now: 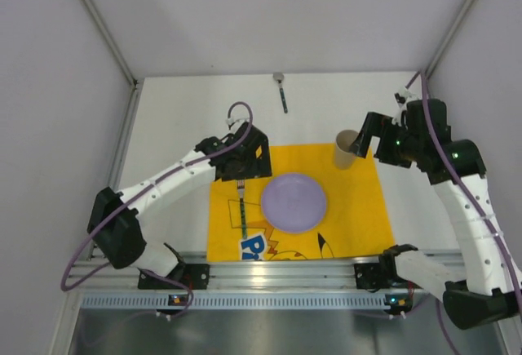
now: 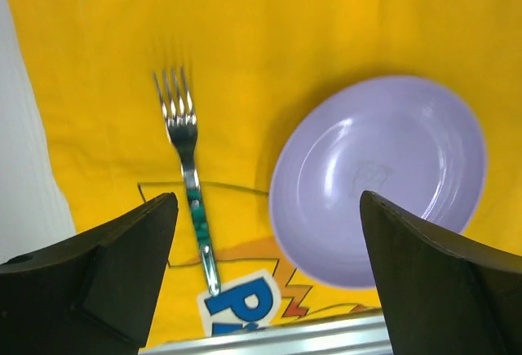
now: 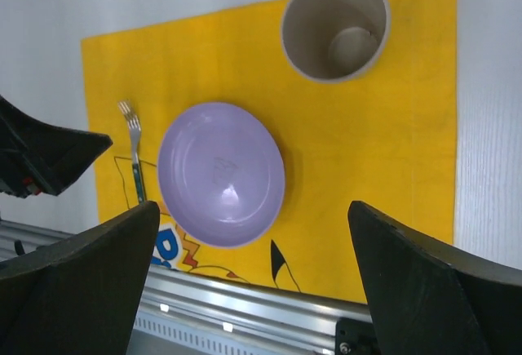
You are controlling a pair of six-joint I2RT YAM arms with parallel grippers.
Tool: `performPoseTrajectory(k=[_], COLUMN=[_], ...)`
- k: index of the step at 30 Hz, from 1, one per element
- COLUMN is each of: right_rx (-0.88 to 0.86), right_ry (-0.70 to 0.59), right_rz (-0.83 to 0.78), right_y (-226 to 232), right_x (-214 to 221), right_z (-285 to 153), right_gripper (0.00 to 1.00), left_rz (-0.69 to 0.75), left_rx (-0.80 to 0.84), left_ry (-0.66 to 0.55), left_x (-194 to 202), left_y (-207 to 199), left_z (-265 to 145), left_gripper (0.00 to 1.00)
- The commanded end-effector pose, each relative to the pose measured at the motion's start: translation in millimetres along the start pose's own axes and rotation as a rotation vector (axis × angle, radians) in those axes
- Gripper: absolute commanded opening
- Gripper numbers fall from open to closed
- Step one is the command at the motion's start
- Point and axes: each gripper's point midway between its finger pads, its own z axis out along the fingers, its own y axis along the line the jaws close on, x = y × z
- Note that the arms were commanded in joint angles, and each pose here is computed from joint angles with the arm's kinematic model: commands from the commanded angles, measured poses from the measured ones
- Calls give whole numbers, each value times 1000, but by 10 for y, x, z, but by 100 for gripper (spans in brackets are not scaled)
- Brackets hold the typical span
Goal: Set the dinner table for one person
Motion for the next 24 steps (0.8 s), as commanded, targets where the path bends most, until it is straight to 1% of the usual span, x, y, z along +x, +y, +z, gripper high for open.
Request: performPoseTrajectory(k=[1,2,3,4,5,6,7,8,9,10,11,12,13,14,15,16,17,18,19,20,21,22,23,24], right_rx=[-81,-86,-76,-50,-38,-20,-10,11,26,38,64,79,88,111,126,140,151,198,236,254,280,280,281,276], right_ry=[-98,-126,-127,-118,-117,-112,-108,-74,-59,-55,-12,-3,1,32,32,41,42,27,47,34,40,32,31,36], right_rz=[-33,-43,-45,-47,-46,-45,-41,-32,-24,-6,13,40,58,77,110,122,126,126,126,125,123,128,133,142], right_y=[305,362,357,311,285,240,195,114,57,-4,-104,-153,-209,-286,-324,-381,-408,-494,-558,-573,-607,-596,-594,-578], right_x=[-539,-661,-687,-667,-646,-605,-512,-368,-266,-130,57,156,293,442,508,624,660,651,700,658,651,624,615,616], right_z=[22,-70,-85,-111,-140,-150,-231,-193,-205,-295,-238,-256,-347,-321,-346,-397,-431,-465,-514,-567,-583,-600,-596,-580], right_gripper=[100,100,100,100,100,100,100,100,100,100,100,100,100,100,100,100,100,100,100,100,100,100,100,100], left_rz=[84,93,136,130,116,137,138,144,165,149,152,125,90,51,29,5,-4,-6,-19,-18,-19,-23,-15,-19], left_rx=[-15,-3,-35,-43,-2,-44,-39,9,-23,9,-11,11,47,63,70,88,93,106,121,102,90,116,113,123], left_ry=[-119,-127,-99,-111,-183,-147,-160,-247,-220,-305,-286,-300,-348,-355,-372,-421,-425,-433,-455,-429,-422,-435,-411,-410], left_x=[-718,-862,-926,-1112,-1500,-1547,-1679,-2060,-2030,-2323,-2264,-2352,-2503,-2513,-2571,-2668,-2646,-2647,-2714,-2602,-2587,-2646,-2550,-2534], left_y=[-166,-246,-274,-290,-499,-481,-554,-772,-773,-923,-903,-906,-977,-986,-959,-1009,-1010,-1046,-1084,-1049,-1024,-1095,-1067,-1082], left_z=[78,130,407,512,447,835,957,884,1304,1299,1653,1757,1814,1970,2038,2084,2221,2283,2300,2519,2590,2579,2732,2776], left_gripper=[98,98,98,98,98,95,94,93,92,92,92,92,92,92,92,92,92,92,92,92,92,91,91,91])
